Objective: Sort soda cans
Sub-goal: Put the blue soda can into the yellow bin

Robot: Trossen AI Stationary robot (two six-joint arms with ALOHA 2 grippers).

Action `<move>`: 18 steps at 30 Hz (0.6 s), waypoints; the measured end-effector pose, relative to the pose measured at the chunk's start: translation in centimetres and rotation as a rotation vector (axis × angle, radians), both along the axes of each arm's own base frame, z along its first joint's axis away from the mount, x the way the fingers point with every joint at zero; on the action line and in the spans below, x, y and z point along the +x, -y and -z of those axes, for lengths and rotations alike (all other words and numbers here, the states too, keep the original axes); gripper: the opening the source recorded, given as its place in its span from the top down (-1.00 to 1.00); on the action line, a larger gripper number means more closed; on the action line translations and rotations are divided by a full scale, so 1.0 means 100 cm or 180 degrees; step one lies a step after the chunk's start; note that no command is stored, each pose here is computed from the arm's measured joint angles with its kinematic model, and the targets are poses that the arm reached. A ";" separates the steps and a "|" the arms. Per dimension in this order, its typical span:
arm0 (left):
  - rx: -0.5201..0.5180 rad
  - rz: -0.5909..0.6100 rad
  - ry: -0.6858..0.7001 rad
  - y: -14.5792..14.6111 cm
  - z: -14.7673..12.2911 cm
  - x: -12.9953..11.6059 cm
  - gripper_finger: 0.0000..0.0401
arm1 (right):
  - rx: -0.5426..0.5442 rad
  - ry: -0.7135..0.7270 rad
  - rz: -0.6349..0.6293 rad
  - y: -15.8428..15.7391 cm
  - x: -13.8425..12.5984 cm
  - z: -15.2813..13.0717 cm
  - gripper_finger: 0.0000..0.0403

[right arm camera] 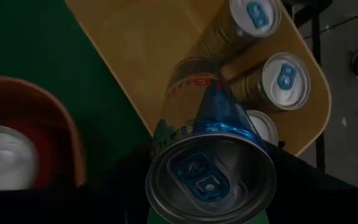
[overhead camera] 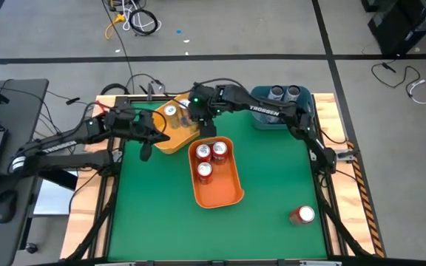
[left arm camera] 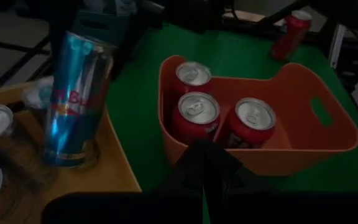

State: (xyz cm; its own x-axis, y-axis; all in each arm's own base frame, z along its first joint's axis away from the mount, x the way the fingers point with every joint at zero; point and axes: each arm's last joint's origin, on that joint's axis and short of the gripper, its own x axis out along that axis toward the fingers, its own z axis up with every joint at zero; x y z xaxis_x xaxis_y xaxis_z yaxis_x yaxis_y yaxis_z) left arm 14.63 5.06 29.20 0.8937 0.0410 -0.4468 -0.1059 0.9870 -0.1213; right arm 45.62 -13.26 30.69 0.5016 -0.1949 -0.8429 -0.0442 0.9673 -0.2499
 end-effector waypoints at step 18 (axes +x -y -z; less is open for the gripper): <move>-0.0061 -0.0042 -0.0170 -0.006 0.008 0.010 1.00 | 0.0032 -0.0298 -0.0091 -0.007 0.014 0.034 -0.10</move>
State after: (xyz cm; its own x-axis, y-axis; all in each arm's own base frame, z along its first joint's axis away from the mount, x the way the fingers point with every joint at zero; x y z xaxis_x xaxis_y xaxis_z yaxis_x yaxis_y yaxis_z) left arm 15.68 5.68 28.36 0.8680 0.0438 -0.4947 -0.1258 0.9830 -0.1338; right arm 47.01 -12.58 27.28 0.4258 -0.1729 -0.8882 -0.0945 0.9677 -0.2337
